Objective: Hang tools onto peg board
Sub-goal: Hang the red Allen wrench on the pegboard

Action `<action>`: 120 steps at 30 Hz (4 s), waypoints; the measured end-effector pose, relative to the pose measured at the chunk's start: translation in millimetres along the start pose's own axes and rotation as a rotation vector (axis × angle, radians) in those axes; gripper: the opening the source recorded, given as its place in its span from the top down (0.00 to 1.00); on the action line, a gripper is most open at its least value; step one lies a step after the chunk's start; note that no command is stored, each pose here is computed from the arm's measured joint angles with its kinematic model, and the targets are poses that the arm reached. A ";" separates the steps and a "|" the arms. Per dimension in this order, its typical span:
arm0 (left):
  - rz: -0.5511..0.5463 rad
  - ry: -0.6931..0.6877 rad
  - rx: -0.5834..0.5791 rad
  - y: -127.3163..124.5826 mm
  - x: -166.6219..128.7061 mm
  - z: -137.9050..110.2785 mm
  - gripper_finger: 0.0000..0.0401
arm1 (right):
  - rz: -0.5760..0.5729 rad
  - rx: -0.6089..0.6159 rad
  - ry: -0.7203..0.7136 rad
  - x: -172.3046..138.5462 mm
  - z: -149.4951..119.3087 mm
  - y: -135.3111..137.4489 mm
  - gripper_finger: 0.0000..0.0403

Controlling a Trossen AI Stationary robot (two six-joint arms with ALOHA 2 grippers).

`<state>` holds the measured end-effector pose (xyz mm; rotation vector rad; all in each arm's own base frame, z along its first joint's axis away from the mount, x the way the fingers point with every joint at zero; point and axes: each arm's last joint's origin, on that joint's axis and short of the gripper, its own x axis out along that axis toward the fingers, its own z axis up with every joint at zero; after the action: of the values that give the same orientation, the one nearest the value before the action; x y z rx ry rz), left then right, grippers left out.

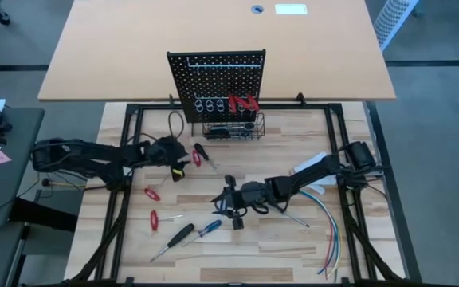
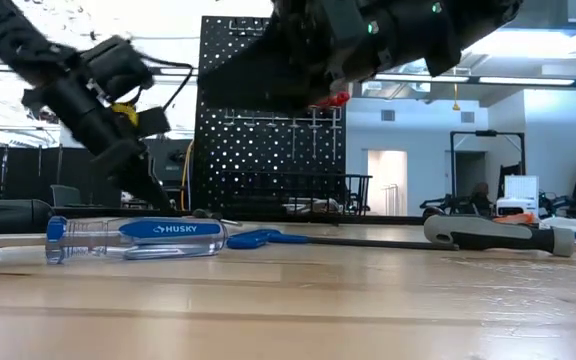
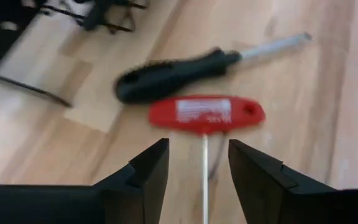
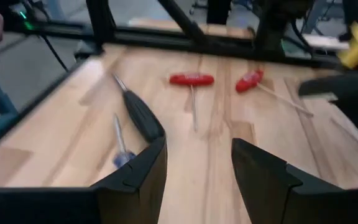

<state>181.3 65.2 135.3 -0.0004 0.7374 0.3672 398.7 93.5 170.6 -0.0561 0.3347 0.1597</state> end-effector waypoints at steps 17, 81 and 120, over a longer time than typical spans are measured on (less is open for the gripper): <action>-0.042 -0.073 0.080 1.6 18.3 -29.6 0.70 | -0.015 -0.017 0.001 0.0 0.3 -6.3 0.54; -0.864 -0.574 0.210 -64.8 -53.3 33.2 1.00 | -0.205 -0.555 -0.104 33.1 38.4 -2.5 0.69; -0.384 -0.050 0.155 -50.3 -27.4 -21.3 0.66 | -0.945 0.175 0.346 -83.0 212.8 -176.2 0.89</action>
<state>165.1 6.4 131.1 0.0136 0.6970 -0.0565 419.0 -75.1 403.8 -0.0637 0.6322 -0.8234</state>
